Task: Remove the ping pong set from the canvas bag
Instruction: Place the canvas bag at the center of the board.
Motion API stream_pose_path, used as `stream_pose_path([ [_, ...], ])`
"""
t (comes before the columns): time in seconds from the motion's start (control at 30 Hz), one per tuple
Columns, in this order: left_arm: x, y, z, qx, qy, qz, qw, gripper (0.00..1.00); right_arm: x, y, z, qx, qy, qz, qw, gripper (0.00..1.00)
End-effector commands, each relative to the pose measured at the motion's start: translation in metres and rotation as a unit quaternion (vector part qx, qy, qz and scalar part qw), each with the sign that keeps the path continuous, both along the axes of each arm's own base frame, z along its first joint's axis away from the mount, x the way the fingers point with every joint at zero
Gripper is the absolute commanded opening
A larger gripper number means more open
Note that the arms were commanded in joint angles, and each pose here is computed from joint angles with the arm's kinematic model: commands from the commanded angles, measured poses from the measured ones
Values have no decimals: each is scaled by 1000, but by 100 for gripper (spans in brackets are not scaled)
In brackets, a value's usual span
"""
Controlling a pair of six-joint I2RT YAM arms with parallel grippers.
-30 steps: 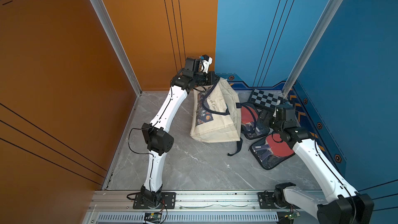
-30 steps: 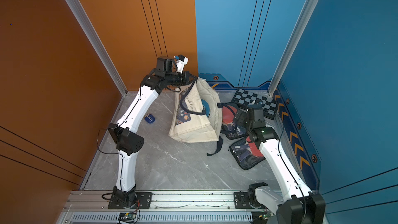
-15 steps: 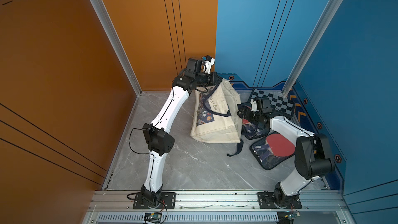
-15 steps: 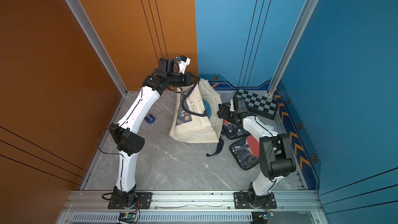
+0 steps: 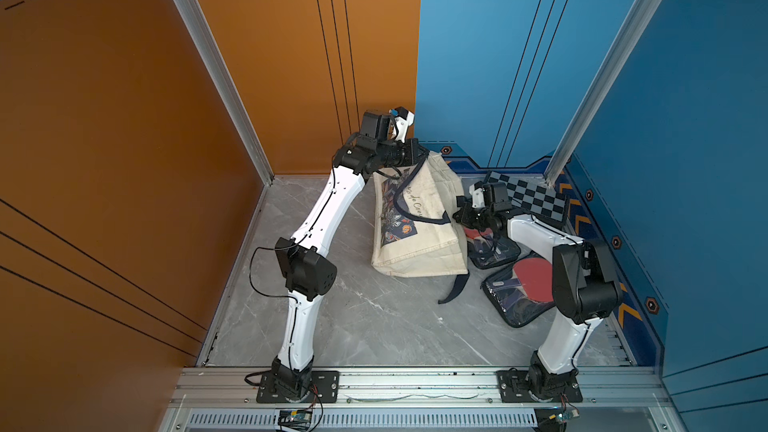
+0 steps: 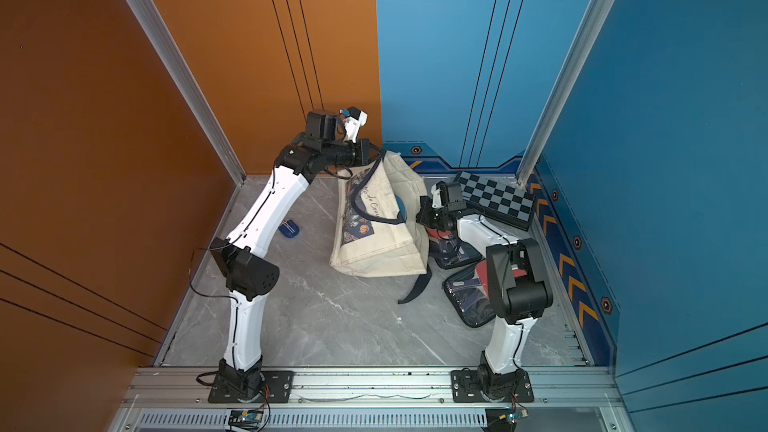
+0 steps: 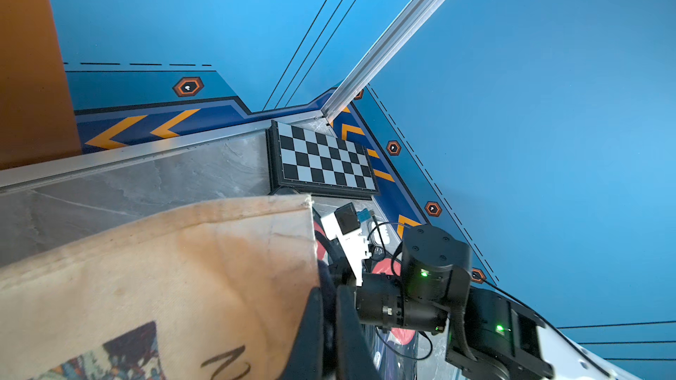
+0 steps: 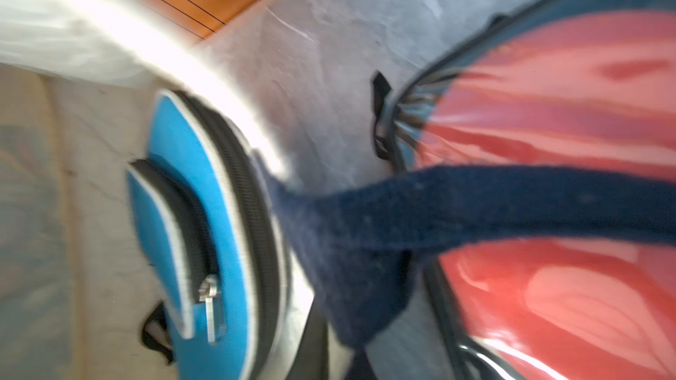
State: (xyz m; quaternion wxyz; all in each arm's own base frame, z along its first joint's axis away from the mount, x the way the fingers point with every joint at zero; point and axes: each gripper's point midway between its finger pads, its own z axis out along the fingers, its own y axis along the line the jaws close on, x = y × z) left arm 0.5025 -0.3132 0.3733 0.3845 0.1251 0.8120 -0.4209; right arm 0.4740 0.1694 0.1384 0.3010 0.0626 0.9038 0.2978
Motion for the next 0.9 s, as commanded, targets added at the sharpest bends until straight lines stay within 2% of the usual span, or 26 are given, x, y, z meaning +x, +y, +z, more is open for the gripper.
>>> stream_pose_path([
  [0.0,10,33,43,-36,-50,10,998,0,-1,-5,73,-33,-40,3,999,0],
  [0.2,36,86,0,-5,-14,54,998,0,-2,-6,123,-90,-32,22,995,0],
  [0.3,38,92,-23,35,-14,64,997,0,0,-5,118,-128,-18,26,991,0],
  [0.37,39,97,-49,89,-7,80,993,0,0,-3,110,-161,-7,29,986,0],
  [0.47,38,97,-75,122,8,81,989,0,4,6,100,-169,0,38,985,0],
  [0.63,33,88,-79,144,2,85,986,0,16,3,90,-164,13,36,986,1],
  [0.73,33,84,-79,147,-1,86,985,0,18,-2,93,-174,11,32,984,20],
  [0.87,38,87,-88,172,-3,102,980,0,16,-12,104,-194,-3,21,981,59],
])
